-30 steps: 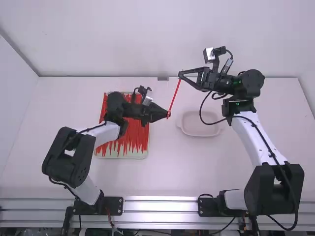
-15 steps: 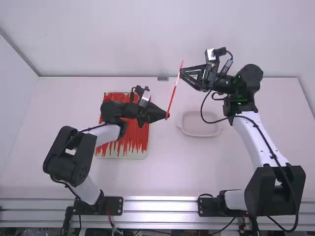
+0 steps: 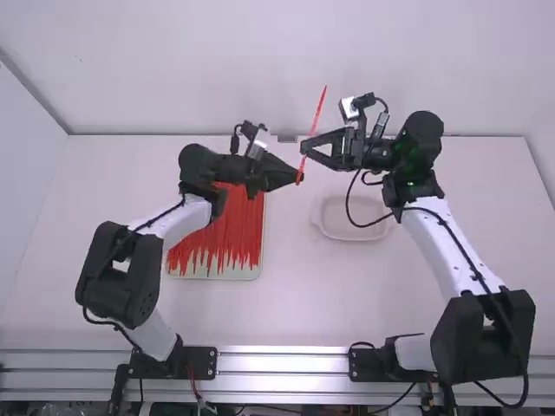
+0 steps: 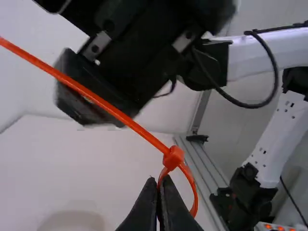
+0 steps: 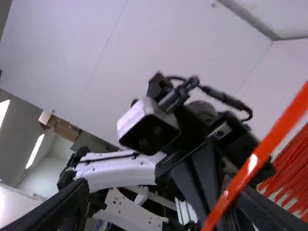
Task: Fasten the cable tie
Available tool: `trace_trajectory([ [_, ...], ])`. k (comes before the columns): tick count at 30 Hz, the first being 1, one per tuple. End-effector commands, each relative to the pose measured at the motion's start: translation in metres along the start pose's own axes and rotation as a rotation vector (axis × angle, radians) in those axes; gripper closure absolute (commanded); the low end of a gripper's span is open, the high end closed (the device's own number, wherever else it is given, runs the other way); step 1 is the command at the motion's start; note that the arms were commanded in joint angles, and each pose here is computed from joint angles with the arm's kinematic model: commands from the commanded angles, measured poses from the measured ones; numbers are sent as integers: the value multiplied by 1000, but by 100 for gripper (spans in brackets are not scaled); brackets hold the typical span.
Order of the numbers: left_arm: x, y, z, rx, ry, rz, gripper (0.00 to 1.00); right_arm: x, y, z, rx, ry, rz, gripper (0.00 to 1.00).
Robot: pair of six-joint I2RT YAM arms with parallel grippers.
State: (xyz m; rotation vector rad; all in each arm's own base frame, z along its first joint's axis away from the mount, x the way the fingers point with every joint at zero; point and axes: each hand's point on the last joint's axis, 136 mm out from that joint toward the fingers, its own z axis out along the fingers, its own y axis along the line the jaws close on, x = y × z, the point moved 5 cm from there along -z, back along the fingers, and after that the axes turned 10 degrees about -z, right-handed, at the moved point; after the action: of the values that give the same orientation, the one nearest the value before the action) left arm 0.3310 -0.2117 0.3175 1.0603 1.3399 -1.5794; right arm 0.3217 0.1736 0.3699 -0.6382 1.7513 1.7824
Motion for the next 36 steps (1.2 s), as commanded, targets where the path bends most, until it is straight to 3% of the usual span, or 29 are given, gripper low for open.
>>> trace_trajectory([
  [1, -13, 3, -4, -9, -4, 103, 98, -3, 16, 4, -26, 18, -55, 27],
  [6, -24, 7, -5, -23, -3, 133, 98, -3, 16, 6, -25, 13, -54, 32],
  [9, -30, 8, -10, -34, -8, 141, 98, -3, 16, 6, -25, 13, -54, 40],
  [12, -30, 8, -7, -32, -11, 142, 98, -4, 16, 6, -20, 6, -54, 54],
  [14, -29, 8, -7, -32, -9, 130, 98, -5, 15, 6, -14, -3, -56, 71],
  [17, -28, 9, -7, -33, -8, 120, 98, -6, 14, 6, -7, -15, -58, 88],
  [21, -29, 9, -8, -36, -10, 122, 98, -6, 14, 6, -6, -16, -73, 100],
  [29, -29, 10, -5, -41, -19, 118, 95, -7, 14, 6, -4, -18, -117, 100],
  [30, -30, 12, -5, -56, -31, 107, 64, -7, 14, 6, -4, -18, -118, 100],
  [31, -31, 15, -5, -71, -43, 93, 25, -7, 14, 6, -3, -20, -132, 100],
  [32, -33, 18, -6, -92, -60, 86, 1, -8, 14, 5, -2, -23, -158, 100],
  [36, -33, 35, -10, -185, -106, 13, 1, -13, 10, -4, 26, -47, -255, 100],
])
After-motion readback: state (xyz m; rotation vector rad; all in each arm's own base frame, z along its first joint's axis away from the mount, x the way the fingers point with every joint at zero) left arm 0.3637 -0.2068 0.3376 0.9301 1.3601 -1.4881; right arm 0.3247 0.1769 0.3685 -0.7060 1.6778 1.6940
